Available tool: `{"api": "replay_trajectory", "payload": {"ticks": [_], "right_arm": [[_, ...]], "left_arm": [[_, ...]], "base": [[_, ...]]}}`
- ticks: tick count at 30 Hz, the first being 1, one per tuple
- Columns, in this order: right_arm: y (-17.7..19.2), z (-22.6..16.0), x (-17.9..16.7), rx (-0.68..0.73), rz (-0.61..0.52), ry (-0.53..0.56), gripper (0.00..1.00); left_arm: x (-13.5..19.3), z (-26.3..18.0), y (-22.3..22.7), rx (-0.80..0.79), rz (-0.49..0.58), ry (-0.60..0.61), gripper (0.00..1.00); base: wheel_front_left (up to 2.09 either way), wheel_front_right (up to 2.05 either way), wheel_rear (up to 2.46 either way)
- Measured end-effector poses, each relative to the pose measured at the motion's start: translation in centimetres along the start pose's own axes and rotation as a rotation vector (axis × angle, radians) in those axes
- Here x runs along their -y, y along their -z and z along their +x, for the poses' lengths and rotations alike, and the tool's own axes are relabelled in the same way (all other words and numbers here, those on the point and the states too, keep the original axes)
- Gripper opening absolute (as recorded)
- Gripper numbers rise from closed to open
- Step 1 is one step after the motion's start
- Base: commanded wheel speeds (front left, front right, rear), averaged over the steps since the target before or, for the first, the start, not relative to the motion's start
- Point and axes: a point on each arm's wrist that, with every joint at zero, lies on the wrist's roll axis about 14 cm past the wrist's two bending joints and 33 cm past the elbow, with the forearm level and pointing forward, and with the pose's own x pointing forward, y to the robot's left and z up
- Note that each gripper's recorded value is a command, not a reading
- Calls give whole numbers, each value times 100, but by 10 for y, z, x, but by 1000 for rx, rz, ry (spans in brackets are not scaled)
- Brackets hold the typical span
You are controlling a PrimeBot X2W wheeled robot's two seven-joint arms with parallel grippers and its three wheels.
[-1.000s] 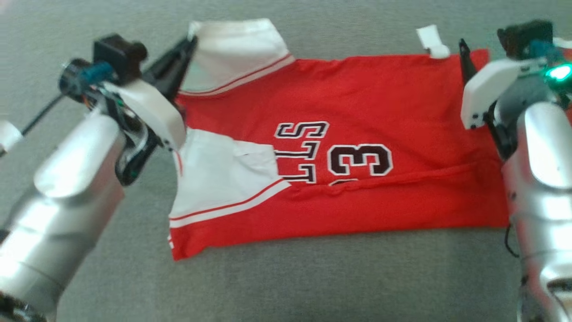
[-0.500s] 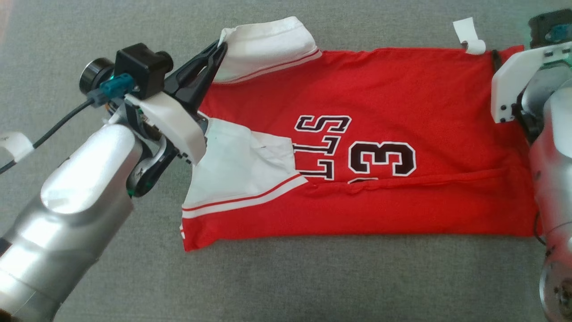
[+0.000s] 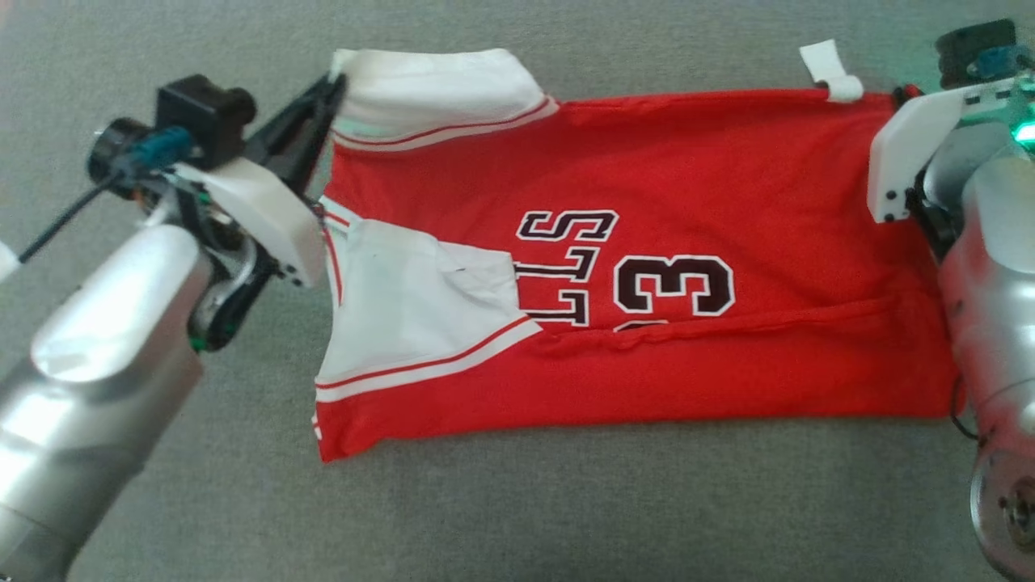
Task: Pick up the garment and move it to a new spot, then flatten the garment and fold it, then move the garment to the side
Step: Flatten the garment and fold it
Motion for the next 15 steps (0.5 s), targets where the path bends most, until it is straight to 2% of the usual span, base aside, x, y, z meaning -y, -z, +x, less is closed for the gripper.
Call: {"api": "replay_trajectory", "payload": {"ticks": [6,11,15], "right_arm": [[-61,-7,9,191,73,-3,0],[-113,-13,21,365,126,4,0],[-135,-19,34,461,163,22,0]], "left_arm": [[-28,15,-16,4,62,-66,0],[-59,39,-61,88,154,-137,0],[-71,51,-95,184,194,-177,0]], "base": [[0,0,0],[0,0,0],[0,0,0]]}}
